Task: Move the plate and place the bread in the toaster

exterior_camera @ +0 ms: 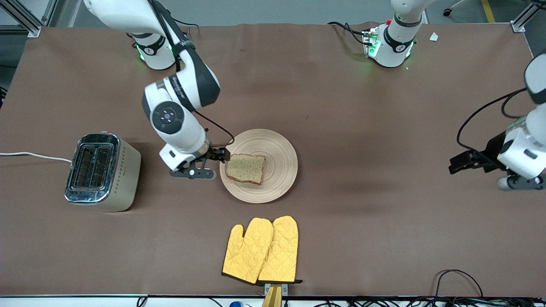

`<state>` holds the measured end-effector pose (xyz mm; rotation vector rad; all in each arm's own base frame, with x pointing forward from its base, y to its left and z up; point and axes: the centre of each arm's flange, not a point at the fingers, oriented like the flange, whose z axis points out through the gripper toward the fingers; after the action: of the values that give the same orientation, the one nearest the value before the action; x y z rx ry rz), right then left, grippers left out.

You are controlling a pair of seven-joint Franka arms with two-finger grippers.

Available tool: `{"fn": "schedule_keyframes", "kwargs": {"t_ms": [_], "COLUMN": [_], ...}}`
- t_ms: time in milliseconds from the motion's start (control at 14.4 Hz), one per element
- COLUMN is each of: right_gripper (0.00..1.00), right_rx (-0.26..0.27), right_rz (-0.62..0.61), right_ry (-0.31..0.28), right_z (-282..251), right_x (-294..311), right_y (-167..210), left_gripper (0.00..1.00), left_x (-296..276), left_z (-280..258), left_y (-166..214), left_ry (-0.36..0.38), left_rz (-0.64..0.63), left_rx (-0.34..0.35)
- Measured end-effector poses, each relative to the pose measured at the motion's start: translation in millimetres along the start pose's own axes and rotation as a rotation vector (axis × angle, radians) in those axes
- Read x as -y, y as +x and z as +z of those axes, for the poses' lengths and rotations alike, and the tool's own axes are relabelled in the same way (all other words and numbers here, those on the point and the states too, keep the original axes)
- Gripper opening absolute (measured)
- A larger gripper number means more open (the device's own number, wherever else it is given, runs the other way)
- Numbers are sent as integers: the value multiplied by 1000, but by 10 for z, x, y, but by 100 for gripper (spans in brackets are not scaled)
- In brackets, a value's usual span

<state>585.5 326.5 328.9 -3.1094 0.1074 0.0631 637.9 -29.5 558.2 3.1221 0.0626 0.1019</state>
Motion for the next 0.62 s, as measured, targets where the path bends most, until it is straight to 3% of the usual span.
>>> {"fn": "schedule_keyframes", "kwargs": {"t_ms": [347,485,624], "right_gripper": [85,72,69], "right_rx": [-54,-55,-50], "right_rz": [-6,-6,1], "right_ry": [16,13,8], "right_z": [658,798,855], "right_x": [224,217,212], "right_y": [-52,-71,-85], "left_gripper": [100,100,100], "left_x": [-141,-260,-338], "left_z": [-400,-440,-552], "left_y": [-207,-242,-291], "left_ry": [44,49,52], "left_rz": [22,44,61], "left_rx": [49,49,38]}}
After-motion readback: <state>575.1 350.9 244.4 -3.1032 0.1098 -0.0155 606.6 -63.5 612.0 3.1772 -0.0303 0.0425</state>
